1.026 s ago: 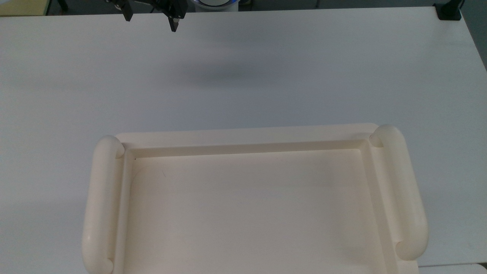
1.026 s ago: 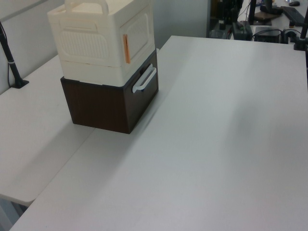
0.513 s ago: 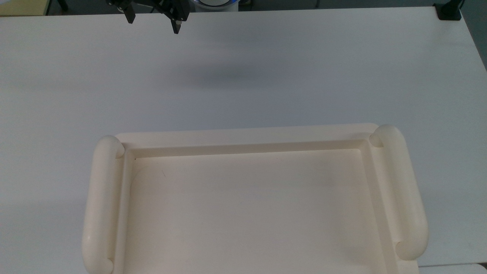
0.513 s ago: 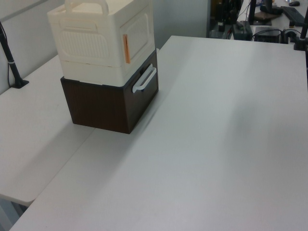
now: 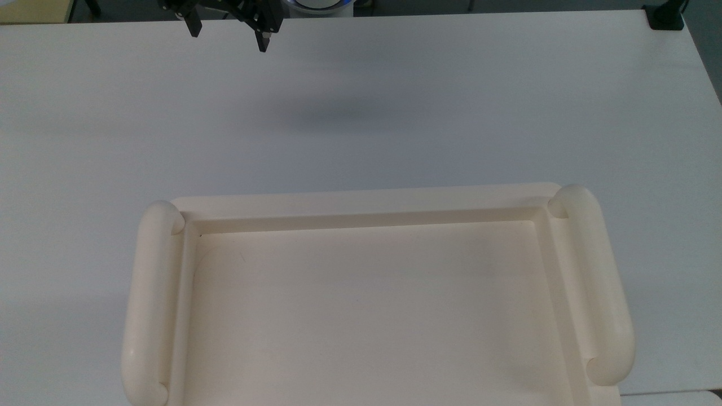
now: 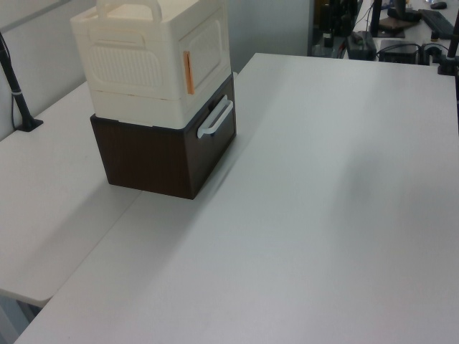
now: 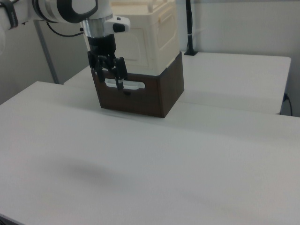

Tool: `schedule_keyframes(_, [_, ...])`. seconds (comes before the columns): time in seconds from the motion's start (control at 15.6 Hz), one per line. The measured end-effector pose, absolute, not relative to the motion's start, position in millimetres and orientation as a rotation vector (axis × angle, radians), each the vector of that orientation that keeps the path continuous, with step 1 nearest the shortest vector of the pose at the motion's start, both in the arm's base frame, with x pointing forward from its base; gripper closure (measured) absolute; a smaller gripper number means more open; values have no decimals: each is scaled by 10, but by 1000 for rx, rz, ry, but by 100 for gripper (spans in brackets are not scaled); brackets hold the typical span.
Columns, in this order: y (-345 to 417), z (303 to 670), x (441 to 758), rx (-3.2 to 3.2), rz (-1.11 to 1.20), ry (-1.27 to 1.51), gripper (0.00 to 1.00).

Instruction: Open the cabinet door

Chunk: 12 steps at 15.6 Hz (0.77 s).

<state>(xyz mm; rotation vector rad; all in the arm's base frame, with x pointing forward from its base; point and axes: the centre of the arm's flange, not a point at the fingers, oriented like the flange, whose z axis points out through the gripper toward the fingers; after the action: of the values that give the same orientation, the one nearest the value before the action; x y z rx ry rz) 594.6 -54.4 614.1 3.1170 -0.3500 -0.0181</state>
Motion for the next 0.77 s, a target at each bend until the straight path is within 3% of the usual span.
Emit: schedule_keyframes(0.77, [505,6118,6568,3124,574,-94,0])
